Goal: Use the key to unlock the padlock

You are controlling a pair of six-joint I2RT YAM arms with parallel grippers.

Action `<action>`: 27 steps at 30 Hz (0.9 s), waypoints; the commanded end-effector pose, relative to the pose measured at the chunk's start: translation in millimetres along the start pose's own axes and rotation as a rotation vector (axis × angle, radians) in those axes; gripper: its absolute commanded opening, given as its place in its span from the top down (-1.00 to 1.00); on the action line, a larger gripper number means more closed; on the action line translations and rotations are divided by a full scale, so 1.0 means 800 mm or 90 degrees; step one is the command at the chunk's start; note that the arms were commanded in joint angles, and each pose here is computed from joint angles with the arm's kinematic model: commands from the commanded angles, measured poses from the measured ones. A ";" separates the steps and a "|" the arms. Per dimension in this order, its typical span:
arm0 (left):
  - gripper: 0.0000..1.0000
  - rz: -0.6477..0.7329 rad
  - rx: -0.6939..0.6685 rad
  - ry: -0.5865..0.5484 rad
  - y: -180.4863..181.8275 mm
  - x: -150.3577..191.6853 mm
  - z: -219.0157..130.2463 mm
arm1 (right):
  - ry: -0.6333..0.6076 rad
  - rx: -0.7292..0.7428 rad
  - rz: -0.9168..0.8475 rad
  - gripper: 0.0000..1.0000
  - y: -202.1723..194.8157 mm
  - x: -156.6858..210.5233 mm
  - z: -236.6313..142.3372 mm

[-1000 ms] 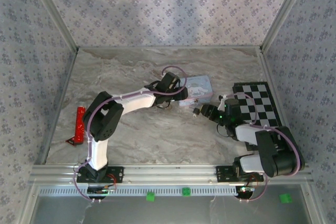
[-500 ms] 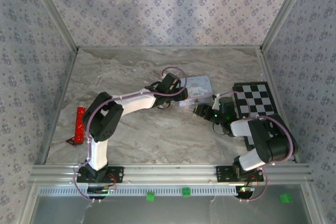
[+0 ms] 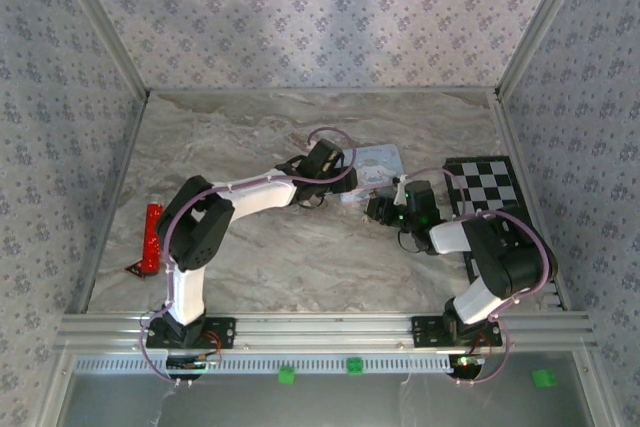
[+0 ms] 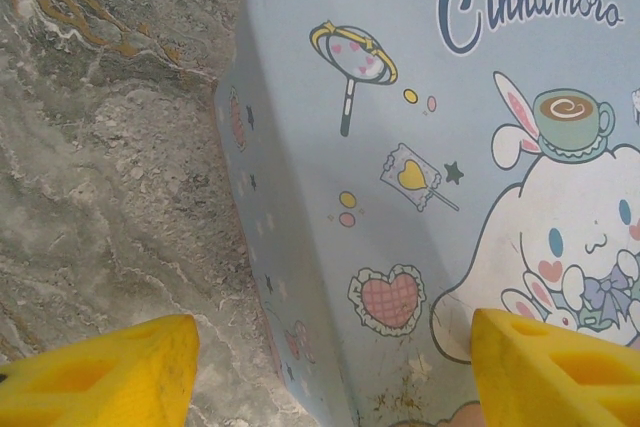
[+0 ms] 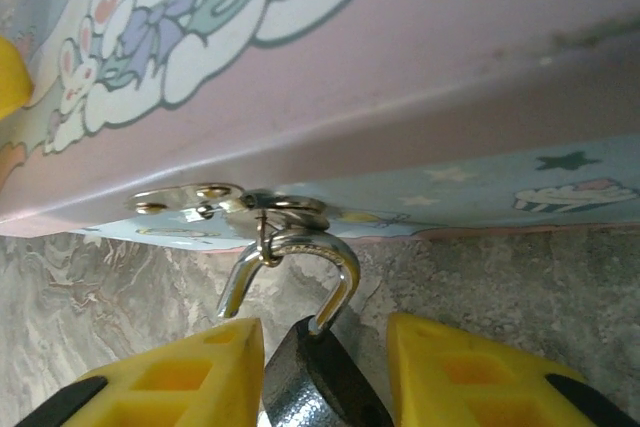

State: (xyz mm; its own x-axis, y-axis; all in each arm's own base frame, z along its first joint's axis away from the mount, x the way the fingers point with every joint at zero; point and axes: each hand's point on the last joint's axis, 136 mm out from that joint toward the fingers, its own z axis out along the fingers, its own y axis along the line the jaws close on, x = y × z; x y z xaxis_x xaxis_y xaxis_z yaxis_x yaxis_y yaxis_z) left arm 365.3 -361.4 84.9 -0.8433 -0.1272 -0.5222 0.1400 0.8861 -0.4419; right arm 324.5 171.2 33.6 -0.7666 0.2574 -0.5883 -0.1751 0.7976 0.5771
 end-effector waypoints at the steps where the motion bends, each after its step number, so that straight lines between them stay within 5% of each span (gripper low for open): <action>1: -0.42 0.025 -0.087 0.073 0.047 0.048 0.000 | 0.069 0.047 0.005 0.29 -0.019 0.036 0.004; 12: -0.42 0.021 -0.089 0.069 0.051 0.046 -0.001 | 0.094 0.138 -0.027 0.38 -0.034 0.047 0.003; 27: -0.40 0.018 -0.094 0.061 0.048 0.044 -0.002 | 0.066 0.021 0.074 0.79 -0.003 0.021 -0.022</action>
State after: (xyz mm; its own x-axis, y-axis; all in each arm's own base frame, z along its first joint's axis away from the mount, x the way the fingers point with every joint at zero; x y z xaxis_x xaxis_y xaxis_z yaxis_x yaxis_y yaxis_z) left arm 362.6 -358.9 85.2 -0.8405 -0.1294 -0.5261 0.1365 0.8891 -0.4368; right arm 317.1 162.4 40.3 -0.7975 0.2940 -0.5268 -0.0910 0.8047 0.5867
